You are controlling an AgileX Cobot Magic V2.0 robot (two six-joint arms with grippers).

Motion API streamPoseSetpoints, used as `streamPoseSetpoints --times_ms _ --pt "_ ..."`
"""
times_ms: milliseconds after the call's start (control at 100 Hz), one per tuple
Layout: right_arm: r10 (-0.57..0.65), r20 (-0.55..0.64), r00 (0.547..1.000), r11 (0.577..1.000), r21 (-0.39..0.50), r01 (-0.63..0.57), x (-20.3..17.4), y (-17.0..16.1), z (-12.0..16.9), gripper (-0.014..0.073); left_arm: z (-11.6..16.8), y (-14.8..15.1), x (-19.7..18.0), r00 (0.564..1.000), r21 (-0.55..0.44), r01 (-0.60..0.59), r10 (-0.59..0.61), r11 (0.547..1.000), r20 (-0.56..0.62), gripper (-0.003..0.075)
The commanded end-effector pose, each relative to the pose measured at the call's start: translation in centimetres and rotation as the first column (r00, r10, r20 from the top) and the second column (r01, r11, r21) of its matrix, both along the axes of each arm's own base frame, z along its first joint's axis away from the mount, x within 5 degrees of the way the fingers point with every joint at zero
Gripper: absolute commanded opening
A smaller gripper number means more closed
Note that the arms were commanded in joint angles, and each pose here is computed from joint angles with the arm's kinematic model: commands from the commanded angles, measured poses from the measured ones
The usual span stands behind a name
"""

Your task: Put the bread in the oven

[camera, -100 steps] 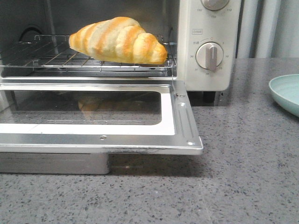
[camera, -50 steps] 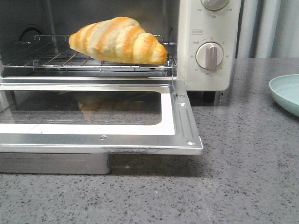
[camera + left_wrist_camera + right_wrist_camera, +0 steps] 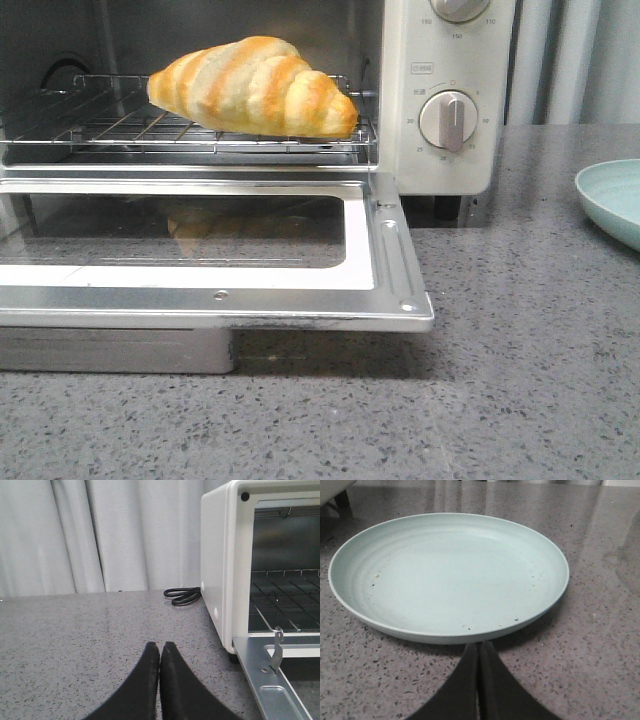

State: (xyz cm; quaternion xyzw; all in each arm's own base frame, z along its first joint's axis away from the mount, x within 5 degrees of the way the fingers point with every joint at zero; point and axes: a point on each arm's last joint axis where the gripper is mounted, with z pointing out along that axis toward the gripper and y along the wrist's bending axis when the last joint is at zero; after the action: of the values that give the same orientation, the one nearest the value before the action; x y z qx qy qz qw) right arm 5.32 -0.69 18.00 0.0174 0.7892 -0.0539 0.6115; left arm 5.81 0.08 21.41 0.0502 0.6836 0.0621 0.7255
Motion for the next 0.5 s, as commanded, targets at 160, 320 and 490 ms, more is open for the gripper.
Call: streamPoseSetpoints --times_ms 160,320,490 --pt "-0.005 0.036 0.999 1.000 -0.013 0.006 -0.1 0.0 -0.1 -0.0076 -0.1 -0.1 -0.5 1.000 0.002 0.004 -0.004 1.000 -0.004 -0.0021" --pt "-0.005 0.034 0.999 1.000 -0.012 0.006 -0.1 0.0 -0.1 -0.0076 -1.5 0.0 -0.3 0.998 -0.013 0.001 -0.001 1.000 -0.061 -0.0021" --pt "-0.005 0.034 0.999 1.000 -0.012 0.006 -0.1 0.0 -0.1 -0.0076 -2.4 -0.2 -0.4 0.988 -0.053 0.015 -0.023 0.998 -0.154 -0.0021"
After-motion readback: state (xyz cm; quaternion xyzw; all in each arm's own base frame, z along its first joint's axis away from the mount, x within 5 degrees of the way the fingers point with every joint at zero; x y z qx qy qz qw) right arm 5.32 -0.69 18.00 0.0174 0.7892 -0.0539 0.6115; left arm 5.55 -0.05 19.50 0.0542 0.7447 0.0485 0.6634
